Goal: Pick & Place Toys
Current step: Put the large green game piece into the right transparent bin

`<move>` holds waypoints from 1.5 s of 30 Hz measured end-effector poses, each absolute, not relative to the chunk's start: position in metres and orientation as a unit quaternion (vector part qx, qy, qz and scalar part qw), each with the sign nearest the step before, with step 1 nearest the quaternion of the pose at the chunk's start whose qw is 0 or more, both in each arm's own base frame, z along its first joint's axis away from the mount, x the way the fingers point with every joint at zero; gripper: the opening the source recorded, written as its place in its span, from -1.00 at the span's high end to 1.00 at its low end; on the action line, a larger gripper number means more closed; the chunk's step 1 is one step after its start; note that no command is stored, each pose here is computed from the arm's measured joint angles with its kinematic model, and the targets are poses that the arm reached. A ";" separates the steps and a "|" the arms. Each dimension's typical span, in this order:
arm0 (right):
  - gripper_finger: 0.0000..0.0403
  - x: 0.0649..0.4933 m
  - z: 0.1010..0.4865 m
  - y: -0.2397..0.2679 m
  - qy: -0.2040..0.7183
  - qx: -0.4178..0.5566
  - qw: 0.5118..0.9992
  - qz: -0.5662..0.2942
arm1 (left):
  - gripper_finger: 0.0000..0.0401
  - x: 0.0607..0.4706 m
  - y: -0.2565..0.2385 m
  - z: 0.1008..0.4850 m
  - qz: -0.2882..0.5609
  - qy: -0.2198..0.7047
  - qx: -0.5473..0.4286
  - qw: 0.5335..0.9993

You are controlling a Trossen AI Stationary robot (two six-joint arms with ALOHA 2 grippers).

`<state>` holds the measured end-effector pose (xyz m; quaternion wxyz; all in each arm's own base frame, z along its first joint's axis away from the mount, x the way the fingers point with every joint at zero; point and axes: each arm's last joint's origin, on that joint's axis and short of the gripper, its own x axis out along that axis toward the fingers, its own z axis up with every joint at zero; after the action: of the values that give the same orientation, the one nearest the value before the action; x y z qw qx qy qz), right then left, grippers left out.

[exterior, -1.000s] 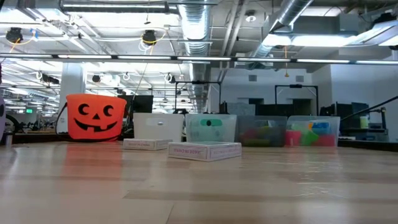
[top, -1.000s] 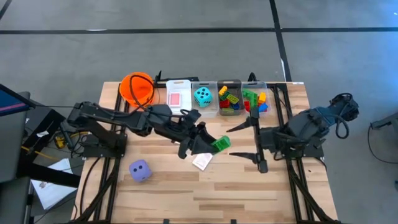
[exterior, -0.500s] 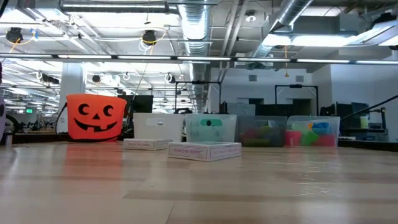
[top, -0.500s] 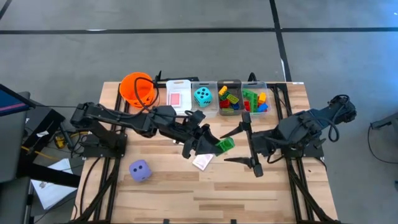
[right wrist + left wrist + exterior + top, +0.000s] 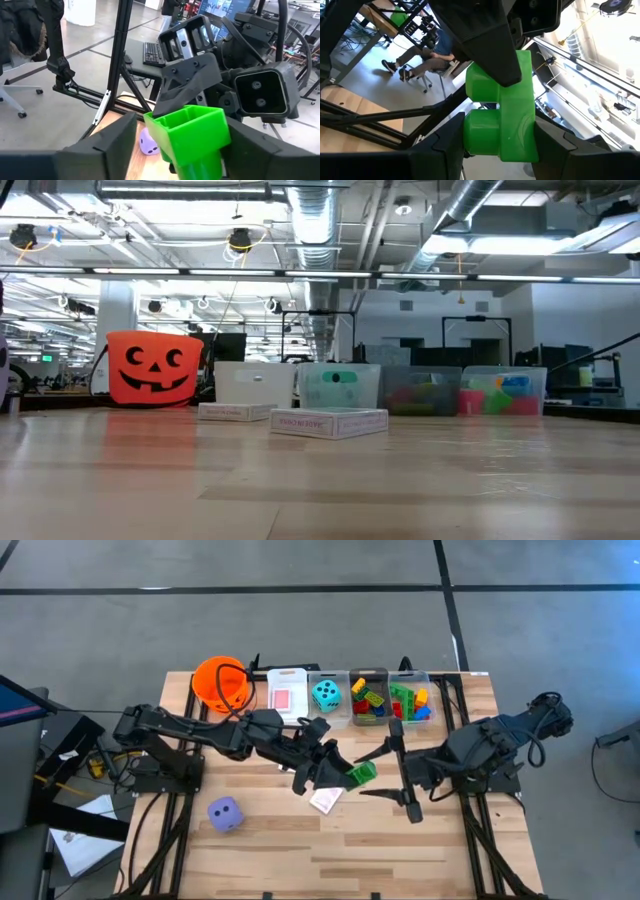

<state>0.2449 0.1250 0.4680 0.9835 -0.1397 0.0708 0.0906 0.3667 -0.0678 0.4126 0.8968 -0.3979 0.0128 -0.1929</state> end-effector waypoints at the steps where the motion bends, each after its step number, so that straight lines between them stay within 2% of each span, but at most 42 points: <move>1: -0.22 0.245 0.468 0.125 0.071 -0.140 0.984 0.090 | 0.19 0.367 -0.068 0.413 -0.193 0.013 -0.398 0.897; 7: 0.32 0.245 0.469 0.125 0.064 -0.137 0.984 0.092 | 0.19 0.367 -0.068 0.413 -0.198 0.014 -0.396 0.896; 17: 0.33 0.243 0.471 0.122 0.067 -0.140 0.987 0.045 | -0.04 0.367 -0.061 0.413 -0.192 0.009 -0.386 0.902; 23: 0.33 0.237 0.468 0.117 0.092 -0.102 0.990 0.016 | -0.05 0.367 -0.047 0.414 -0.203 0.017 -0.381 0.902; 29: 0.33 0.229 0.458 0.109 0.155 -0.072 0.985 -0.032 | -0.02 0.357 -0.029 0.423 -0.205 0.020 -0.368 0.907; 37: 0.34 0.204 0.435 0.084 0.264 -0.025 0.948 -0.175 | -0.01 0.340 -0.010 0.433 -0.181 0.020 -0.336 0.924; 45: 0.34 0.177 0.417 0.045 0.358 0.030 0.871 -0.333 | 0.01 0.329 -0.007 0.440 -0.174 0.013 -0.303 0.937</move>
<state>0.1773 0.0452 0.4166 0.8715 0.0297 0.3585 -0.3333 0.3292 -0.0069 0.4404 0.9369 -0.3025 0.0130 -0.1745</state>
